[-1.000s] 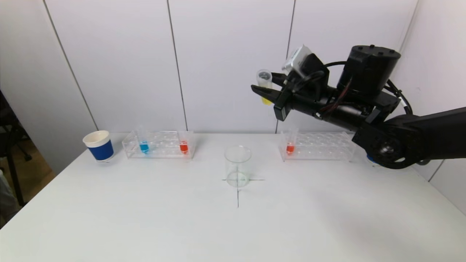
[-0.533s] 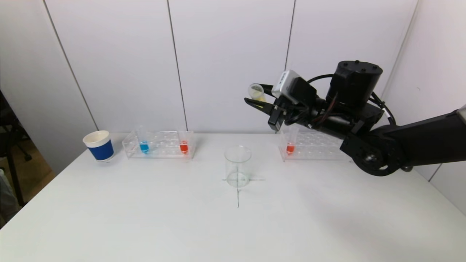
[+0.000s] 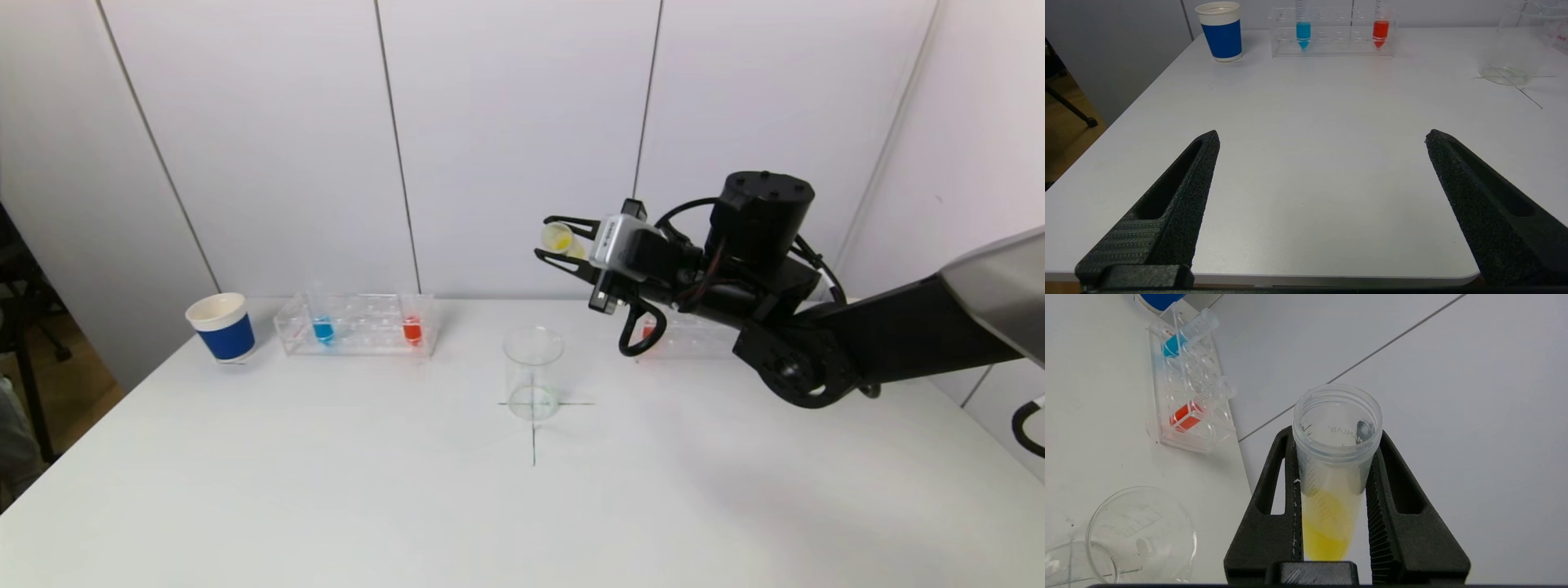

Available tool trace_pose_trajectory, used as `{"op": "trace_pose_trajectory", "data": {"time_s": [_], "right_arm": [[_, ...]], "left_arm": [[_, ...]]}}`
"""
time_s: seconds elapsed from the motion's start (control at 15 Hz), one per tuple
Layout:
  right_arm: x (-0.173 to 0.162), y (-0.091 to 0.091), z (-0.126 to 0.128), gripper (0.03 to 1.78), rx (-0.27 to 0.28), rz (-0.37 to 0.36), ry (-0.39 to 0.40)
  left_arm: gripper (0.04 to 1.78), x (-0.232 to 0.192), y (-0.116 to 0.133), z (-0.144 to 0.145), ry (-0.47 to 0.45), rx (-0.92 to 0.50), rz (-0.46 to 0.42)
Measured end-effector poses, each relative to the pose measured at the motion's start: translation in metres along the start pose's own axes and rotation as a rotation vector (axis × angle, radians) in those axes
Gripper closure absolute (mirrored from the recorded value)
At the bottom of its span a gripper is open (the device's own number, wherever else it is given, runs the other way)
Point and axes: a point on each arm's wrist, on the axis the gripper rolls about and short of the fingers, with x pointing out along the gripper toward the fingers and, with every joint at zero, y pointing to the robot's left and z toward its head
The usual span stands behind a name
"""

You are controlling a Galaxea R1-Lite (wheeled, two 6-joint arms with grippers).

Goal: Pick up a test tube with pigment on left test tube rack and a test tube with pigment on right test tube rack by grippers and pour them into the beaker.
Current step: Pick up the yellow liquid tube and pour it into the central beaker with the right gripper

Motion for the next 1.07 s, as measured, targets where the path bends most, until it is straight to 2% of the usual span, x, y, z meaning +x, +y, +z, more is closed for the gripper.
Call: {"op": "trace_pose_trajectory", "data": {"time_s": [0.4,0.53,1.07], "right_arm": [[0.001,0.008,-0.007,1.31,-0.014,0.042,-0.022],[0.001,0.008,-0.01,1.31,-0.059,0.036,-0.043],[0.002,0.02,-0.022,1.31,-0.122,0.054,-0.039]], "left_arm": [[0.06,0.0,0.0,0.0,0.0,0.0,0.0],[0.06,0.0,0.0,0.0,0.0,0.0,0.0],[0.06,0.0,0.0,0.0,0.0,0.0,0.0]]}}
